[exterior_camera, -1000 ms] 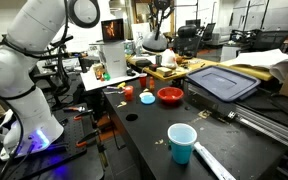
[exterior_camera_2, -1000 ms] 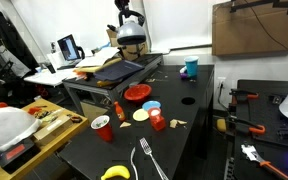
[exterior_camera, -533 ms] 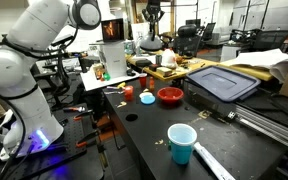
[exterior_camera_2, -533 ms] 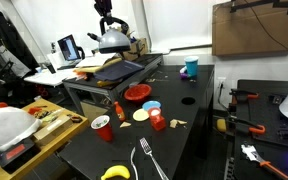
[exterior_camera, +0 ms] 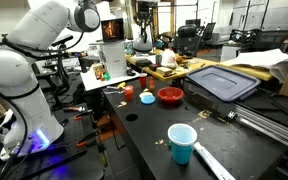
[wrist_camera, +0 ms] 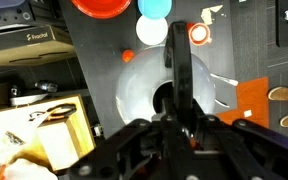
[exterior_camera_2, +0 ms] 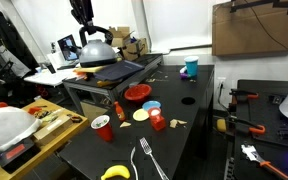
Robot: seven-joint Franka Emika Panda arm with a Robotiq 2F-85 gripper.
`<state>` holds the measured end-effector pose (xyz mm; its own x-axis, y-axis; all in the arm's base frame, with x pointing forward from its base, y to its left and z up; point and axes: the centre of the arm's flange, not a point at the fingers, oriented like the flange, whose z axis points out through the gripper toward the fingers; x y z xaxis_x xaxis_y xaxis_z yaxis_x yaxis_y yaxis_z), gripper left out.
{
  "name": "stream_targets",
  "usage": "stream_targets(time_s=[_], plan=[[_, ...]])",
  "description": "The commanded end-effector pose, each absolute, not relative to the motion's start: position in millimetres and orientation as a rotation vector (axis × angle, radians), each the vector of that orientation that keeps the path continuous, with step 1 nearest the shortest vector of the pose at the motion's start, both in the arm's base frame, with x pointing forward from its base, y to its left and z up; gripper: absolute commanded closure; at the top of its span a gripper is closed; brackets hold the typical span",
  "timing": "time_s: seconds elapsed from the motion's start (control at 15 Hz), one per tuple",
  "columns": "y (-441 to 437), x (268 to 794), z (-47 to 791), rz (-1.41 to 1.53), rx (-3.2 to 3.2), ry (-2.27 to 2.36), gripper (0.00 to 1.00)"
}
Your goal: Move the kettle to the left
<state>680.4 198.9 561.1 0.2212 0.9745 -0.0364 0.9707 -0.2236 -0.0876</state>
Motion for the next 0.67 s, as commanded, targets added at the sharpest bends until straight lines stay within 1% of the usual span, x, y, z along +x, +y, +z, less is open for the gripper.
stream_targets(time_s=[0.0,0.6], plan=[[217.0,610.1,528.3,0.097,-2.415,-1.977,0.95],[288.2,587.6,511.6,0.105,-2.33,-2.091,0.95]])
